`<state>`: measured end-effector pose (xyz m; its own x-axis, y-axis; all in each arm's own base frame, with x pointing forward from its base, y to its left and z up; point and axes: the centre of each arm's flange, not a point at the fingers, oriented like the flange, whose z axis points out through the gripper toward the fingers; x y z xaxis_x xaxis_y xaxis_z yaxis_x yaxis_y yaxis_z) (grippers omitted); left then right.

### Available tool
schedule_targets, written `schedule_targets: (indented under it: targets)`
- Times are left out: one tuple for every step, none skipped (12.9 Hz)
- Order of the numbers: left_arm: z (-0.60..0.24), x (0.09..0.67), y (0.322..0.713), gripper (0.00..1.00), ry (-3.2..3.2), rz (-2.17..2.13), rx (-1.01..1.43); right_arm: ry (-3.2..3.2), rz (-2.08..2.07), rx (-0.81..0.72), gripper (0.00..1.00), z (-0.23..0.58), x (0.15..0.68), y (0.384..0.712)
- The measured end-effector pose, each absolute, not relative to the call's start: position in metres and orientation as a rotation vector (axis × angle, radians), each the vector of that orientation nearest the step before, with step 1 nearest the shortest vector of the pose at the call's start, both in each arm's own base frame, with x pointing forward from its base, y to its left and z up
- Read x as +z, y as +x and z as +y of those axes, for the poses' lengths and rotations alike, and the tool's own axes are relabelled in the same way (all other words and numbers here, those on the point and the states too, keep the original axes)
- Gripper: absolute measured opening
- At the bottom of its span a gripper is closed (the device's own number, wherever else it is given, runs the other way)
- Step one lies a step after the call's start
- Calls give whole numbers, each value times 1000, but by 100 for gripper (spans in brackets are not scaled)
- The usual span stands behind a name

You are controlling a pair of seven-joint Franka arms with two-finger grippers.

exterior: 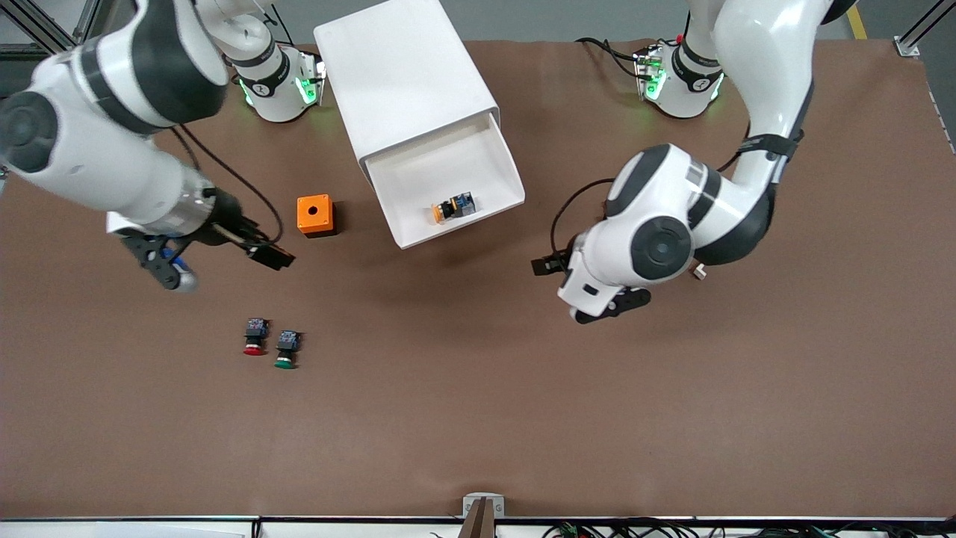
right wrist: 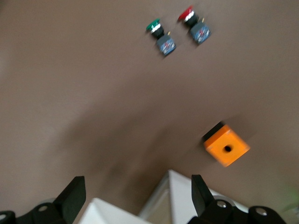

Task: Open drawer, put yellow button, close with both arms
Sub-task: 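Release the button into the drawer and withdraw the right gripper, then push the drawer closed with the left gripper while the right gripper retracts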

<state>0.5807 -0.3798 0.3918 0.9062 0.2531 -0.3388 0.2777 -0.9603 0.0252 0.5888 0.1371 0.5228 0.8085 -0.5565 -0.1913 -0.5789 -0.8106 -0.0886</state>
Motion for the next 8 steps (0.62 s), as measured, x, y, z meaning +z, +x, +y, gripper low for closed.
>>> schedule_targets:
  targets:
    - [-393, 391, 572, 100, 3015, 429, -506, -2901, 805, 225, 100, 114, 524, 591]
    - [-404, 390, 564, 100, 3025, 441, -504, -2964, 706, 201, 100, 94, 526, 593]
    - [-414, 389, 557, 100, 3032, 448, -506, -3020, 612, 172, 100, 80, 530, 593]
    - [-424, 387, 550, 100, 3036, 455, -506, -3054, 528, 156, 100, 69, 534, 592]
    - [-434, 385, 546, 100, 3032, 464, -492, -3070, 459, 152, 100, 58, 539, 590]
    - [-443, 383, 543, 100, 3019, 466, -464, -3079, 400, 149, 100, 47, 545, 588]
    - [-451, 380, 541, 100, 3009, 458, -441, -3081, 355, 147, 100, 35, 552, 584]
    - [-462, 376, 536, 100, 3007, 439, -420, -3082, 318, 146, 100, 25, 560, 579]
